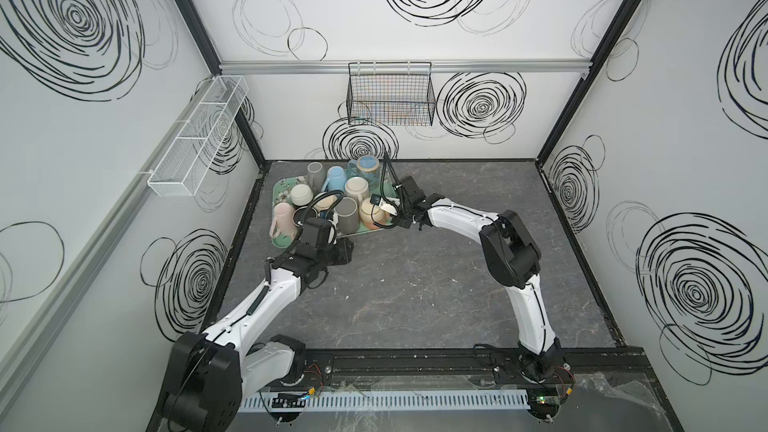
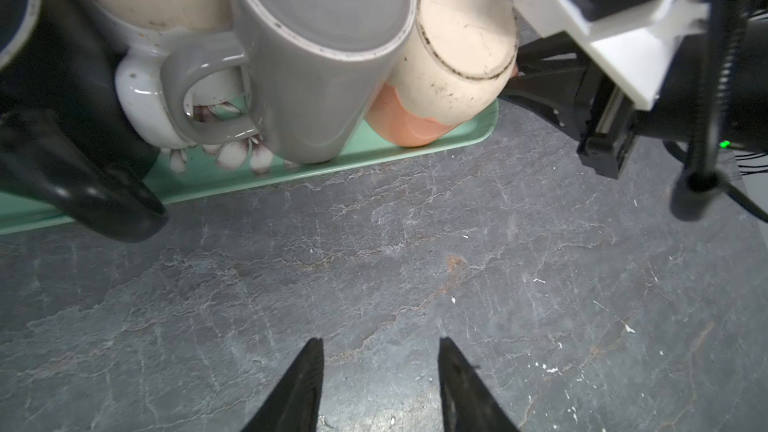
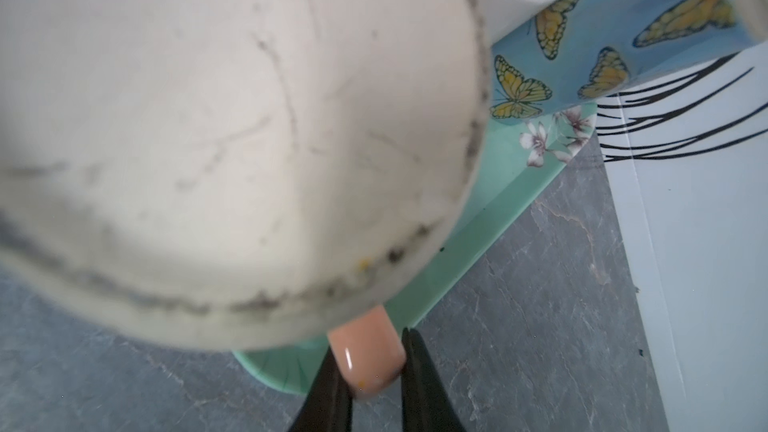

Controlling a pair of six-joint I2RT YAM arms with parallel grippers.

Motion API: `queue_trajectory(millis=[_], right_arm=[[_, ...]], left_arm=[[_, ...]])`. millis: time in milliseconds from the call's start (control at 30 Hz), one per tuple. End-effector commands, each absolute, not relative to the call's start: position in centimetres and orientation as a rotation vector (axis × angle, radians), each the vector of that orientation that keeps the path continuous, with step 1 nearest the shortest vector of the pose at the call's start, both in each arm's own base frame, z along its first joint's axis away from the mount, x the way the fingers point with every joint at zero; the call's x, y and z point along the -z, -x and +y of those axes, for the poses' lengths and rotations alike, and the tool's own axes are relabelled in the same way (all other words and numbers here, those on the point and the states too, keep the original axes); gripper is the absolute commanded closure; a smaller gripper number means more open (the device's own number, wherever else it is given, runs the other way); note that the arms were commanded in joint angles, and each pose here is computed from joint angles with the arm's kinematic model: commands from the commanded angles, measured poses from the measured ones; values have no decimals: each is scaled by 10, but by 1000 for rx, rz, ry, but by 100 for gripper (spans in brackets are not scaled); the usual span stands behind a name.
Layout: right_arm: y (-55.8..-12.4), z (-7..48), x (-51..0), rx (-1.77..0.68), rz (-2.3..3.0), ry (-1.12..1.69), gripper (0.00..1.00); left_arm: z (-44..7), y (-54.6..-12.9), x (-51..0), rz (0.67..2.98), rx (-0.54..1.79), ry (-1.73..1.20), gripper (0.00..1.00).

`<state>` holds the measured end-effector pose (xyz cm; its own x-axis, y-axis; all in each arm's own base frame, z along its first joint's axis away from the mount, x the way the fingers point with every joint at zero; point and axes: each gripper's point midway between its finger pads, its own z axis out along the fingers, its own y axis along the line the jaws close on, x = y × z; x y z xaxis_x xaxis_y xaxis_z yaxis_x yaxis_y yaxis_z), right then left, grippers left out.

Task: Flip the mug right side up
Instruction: 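Grasp the peach mug's handle with the right gripper while the left gripper approaches, then lift the peach mug with the right gripper and tilt it toward the left gripper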

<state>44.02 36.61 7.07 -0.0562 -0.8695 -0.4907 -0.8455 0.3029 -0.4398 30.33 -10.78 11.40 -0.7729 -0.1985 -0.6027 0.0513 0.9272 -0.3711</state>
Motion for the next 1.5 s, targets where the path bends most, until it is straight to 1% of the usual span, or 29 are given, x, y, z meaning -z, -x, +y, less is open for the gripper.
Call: queue_trajectory(millis=[0, 200, 400, 533, 767, 967, 1233, 1467], right_arm=[[-397, 379, -75, -97, 1908, 1543, 100], [-410, 368, -87, -152, 2095, 1193, 100], [-409, 369, -77, -249, 2210, 1047, 100], [-398, 372, -87, -376, 2196, 977, 100], [-399, 364, -110, -570, 2150, 710, 100], [-399, 364, -129, -672, 2075, 617, 100], [-410, 367, -145, -802, 2027, 459, 100], [-411, 374, -157, -908, 1973, 425, 100]], left_arm=[[-107, -308, -123, 2351, 521, 114, 52], [-107, -309, -123, 2338, 535, 113, 52], [-112, -311, -122, 2331, 581, 140, 52], [-116, -310, -124, 2316, 617, 138, 53], [-131, -307, -130, 2258, 746, 100, 52], [-137, -308, -143, 2179, 814, 96, 51], [-140, -307, -152, 2078, 883, 118, 49], [-155, -303, -155, 2024, 921, 42, 43]])
